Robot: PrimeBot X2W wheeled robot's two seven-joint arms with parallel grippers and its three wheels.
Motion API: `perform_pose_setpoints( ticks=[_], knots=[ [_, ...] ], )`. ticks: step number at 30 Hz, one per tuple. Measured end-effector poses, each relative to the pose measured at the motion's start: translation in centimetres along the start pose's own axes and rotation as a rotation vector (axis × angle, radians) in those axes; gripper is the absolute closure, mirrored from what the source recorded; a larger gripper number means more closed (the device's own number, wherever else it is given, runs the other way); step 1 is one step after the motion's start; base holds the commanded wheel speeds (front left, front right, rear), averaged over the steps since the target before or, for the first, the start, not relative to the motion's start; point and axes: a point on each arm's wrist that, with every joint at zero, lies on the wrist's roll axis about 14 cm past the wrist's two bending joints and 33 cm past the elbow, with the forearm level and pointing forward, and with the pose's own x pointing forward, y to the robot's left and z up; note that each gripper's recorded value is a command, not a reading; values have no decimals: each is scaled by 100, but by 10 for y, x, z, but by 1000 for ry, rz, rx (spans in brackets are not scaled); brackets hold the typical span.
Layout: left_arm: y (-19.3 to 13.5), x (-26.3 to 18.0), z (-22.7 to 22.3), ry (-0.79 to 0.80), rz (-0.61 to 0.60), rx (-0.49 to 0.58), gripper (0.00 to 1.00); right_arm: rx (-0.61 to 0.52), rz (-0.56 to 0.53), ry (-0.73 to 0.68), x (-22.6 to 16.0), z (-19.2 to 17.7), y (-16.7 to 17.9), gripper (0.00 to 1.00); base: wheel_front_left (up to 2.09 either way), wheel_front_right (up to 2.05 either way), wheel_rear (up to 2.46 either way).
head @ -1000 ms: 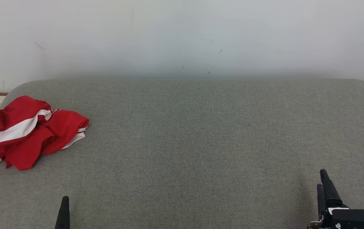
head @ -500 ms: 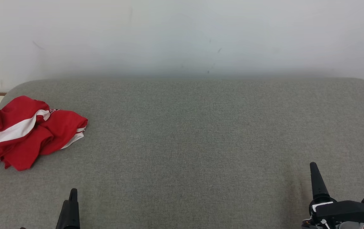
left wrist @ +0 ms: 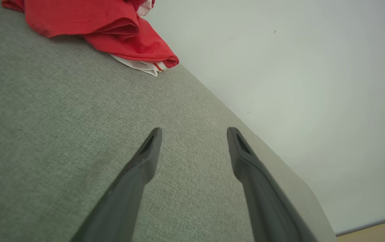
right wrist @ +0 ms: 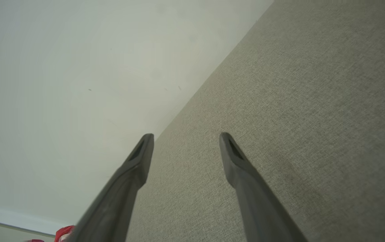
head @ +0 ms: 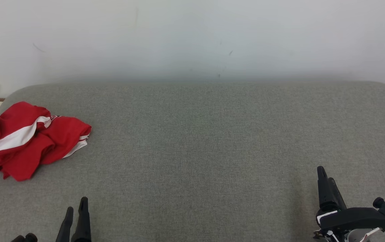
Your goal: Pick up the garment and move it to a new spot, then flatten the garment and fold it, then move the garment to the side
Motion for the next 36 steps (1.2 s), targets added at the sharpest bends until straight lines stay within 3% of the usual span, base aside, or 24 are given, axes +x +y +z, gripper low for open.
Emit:
perform_pose_setpoints(
  ticks=[36],
  knots=[
    [-11,11,5,-49,-44,396,0,-366,104,9,5,-10,19,0,0,0,0]
  ],
)
